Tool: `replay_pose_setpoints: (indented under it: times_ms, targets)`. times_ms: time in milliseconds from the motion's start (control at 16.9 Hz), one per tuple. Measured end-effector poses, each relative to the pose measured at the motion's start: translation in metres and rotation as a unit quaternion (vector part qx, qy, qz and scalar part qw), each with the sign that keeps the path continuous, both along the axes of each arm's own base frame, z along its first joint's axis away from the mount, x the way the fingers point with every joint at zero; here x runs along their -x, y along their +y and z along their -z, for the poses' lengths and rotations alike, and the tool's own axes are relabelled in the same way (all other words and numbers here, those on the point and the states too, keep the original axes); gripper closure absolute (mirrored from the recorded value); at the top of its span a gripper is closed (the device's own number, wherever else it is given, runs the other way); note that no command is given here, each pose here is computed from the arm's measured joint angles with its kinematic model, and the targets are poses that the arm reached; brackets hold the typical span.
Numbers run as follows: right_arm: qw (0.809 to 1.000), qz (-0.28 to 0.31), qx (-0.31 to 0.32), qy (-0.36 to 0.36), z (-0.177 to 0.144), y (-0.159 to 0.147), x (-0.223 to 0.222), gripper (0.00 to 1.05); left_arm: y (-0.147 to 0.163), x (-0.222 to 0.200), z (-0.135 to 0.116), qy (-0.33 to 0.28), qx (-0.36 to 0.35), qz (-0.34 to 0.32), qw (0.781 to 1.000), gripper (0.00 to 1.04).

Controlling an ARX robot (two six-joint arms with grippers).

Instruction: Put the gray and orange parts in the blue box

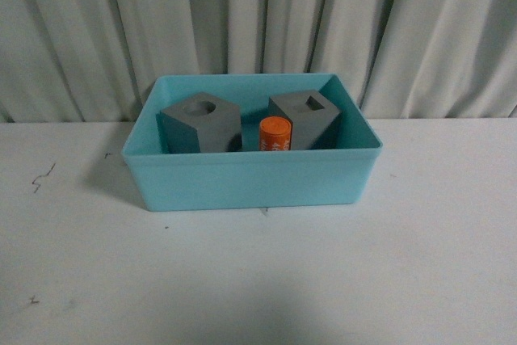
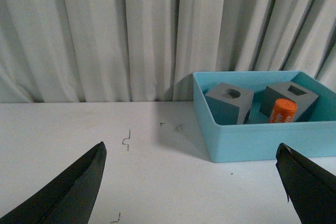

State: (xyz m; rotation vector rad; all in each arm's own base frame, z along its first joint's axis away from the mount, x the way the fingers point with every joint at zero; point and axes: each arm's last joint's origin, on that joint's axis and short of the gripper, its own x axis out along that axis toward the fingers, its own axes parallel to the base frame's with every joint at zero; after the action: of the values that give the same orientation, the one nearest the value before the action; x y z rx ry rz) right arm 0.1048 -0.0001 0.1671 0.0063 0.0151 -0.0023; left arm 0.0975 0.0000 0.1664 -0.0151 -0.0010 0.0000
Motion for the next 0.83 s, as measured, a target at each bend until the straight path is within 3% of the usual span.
replay_pose_setpoints:
  times_ms: [414, 474, 592, 651, 829]
  targets:
    - [1.0, -0.001, 0.0, -0.01, 0.0001, 0.0, 0.0077, 1.03, 0.0, 0.0, 0.0, 0.0, 0.0, 0.0, 1.0, 0.07]
    - [1.0, -0.001, 0.0, -0.01, 0.0001, 0.0, 0.0077, 0.88, 0.0, 0.0, 0.0, 0.0, 0.0, 0.0, 1.0, 0.07]
    - [1.0, -0.001, 0.0, -0.01, 0.0001, 0.0, 0.0077, 0.17, 0.0, 0.0, 0.0, 0.0, 0.0, 0.0, 1.0, 0.07]
    - [1.0, -0.001, 0.0, -0.01, 0.0001, 0.0, 0.0077, 0.07, 0.0, 0.0, 0.0, 0.0, 0.0, 0.0, 1.0, 0.07]
    - [1.0, -0.001, 0.0, -0.01, 0.0001, 0.0, 0.0077, 0.06, 0.0, 0.0, 0.0, 0.0, 0.0, 0.0, 1.0, 0.07]
